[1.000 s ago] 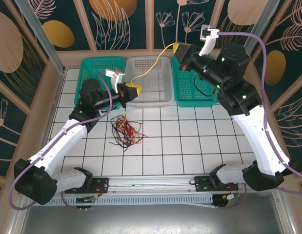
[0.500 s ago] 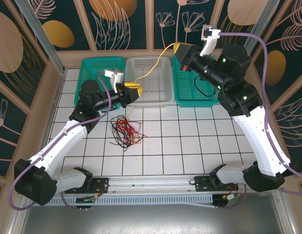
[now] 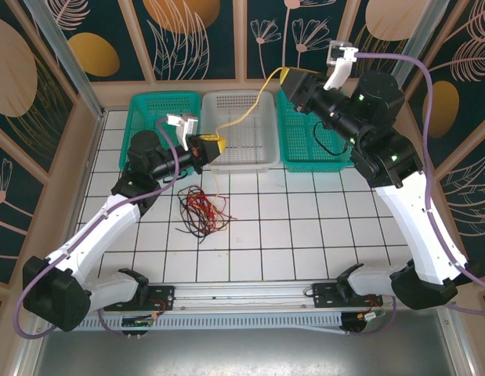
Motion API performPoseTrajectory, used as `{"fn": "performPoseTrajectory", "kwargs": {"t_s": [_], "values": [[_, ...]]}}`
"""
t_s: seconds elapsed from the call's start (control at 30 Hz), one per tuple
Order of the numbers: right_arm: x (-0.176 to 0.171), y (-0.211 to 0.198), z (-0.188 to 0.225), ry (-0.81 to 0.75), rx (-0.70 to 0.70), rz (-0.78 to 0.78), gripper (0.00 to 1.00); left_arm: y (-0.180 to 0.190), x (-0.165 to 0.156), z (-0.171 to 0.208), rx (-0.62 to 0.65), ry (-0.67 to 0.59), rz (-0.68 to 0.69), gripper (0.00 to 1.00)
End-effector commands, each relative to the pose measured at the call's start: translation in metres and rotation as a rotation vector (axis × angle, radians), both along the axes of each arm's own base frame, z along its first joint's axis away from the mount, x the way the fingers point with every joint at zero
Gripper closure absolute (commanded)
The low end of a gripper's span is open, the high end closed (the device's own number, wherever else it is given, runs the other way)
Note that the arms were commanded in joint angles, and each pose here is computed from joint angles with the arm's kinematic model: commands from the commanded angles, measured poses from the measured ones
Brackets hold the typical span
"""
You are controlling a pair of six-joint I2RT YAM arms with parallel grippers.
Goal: Untangle the cables
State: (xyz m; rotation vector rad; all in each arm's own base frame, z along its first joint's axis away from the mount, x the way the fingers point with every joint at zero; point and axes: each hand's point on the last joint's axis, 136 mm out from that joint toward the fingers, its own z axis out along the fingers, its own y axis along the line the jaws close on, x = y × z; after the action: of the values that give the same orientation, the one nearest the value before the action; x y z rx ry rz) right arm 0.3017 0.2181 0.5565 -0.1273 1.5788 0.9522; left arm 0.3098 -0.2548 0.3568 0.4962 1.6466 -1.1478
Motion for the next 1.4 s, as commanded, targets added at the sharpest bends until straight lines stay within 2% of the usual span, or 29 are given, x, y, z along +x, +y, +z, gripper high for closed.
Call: {"fn": "performPoseTrajectory", "kwargs": {"t_s": [0.0, 0.03, 0.07, 0.17, 0.27, 0.4, 0.6, 0.7, 0.83, 0.87, 0.93, 1.0, 1.1, 1.2, 1.23, 1.27, 1.37], "values": [[0.017, -0.031, -0.008, 0.042, -0.002, -0.179, 0.18, 0.032, 0.034, 0.018, 0.01, 0.003, 0.258, 1.0], [0.022, -0.038, -0.015, 0.07, -0.01, -0.221, 0.1, 0.043, 0.045, 0.017, 0.014, 0.03, 0.32, 1.0], [0.024, -0.044, -0.023, 0.1, -0.018, -0.257, 0.08, 0.059, 0.058, 0.017, 0.01, 0.068, 0.404, 1.0], [0.028, -0.06, -0.046, 0.148, -0.029, -0.306, 0.08, 0.101, 0.09, 0.016, 0.011, 0.142, 0.602, 1.0], [0.02, -0.056, -0.065, 0.172, -0.014, -0.266, 0.08, 0.136, 0.123, 0.015, 0.095, 0.18, 0.762, 1.0], [0.01, -0.046, -0.101, 0.24, 0.023, -0.189, 0.14, 0.19, 0.162, 0.026, 0.139, 0.157, 0.965, 1.0], [-0.001, -0.017, -0.165, 0.373, 0.063, -0.088, 0.22, 0.226, 0.221, 0.013, 0.21, 0.226, 1.065, 1.0], [-0.011, 0.009, -0.187, 0.408, 0.011, -0.046, 0.25, 0.238, 0.246, -0.025, 0.297, 0.308, 1.105, 1.0], [-0.016, 0.038, -0.209, 0.445, -0.048, -0.005, 0.26, 0.244, 0.254, -0.067, 0.322, 0.363, 1.126, 1.0], [-0.016, 0.043, -0.214, 0.456, -0.053, 0.005, 0.26, 0.243, 0.255, -0.077, 0.318, 0.372, 1.12, 0.96], [-0.015, 0.051, -0.222, 0.475, -0.059, 0.023, 0.26, 0.24, 0.254, -0.096, 0.309, 0.394, 1.102, 0.7], [-0.014, 0.056, -0.23, 0.493, -0.066, 0.028, 0.26, 0.238, 0.25, -0.111, 0.306, 0.422, 1.092, 0.51], [-0.014, 0.061, -0.239, 0.514, -0.087, 0.033, 0.26, 0.237, 0.24, -0.117, 0.293, 0.434, 1.089, 0.37], [-0.014, 0.067, -0.254, 0.54, -0.129, 0.029, 0.25, 0.236, 0.227, -0.099, 0.251, 0.395, 1.08, 0.27], [-0.015, 0.07, -0.261, 0.551, -0.144, 0.03, 0.25, 0.232, 0.222, -0.092, 0.239, 0.377, 1.058, 0.12], [-0.015, 0.074, -0.268, 0.564, -0.158, 0.032, 0.25, 0.23, 0.215, -0.079, 0.222, 0.355, 1.046, 0.05], [-0.018, 0.089, -0.285, 0.586, -0.203, 0.044, 0.25, 0.228, 0.199, -0.064, 0.208, 0.347, 1.027, 0.05]]}}
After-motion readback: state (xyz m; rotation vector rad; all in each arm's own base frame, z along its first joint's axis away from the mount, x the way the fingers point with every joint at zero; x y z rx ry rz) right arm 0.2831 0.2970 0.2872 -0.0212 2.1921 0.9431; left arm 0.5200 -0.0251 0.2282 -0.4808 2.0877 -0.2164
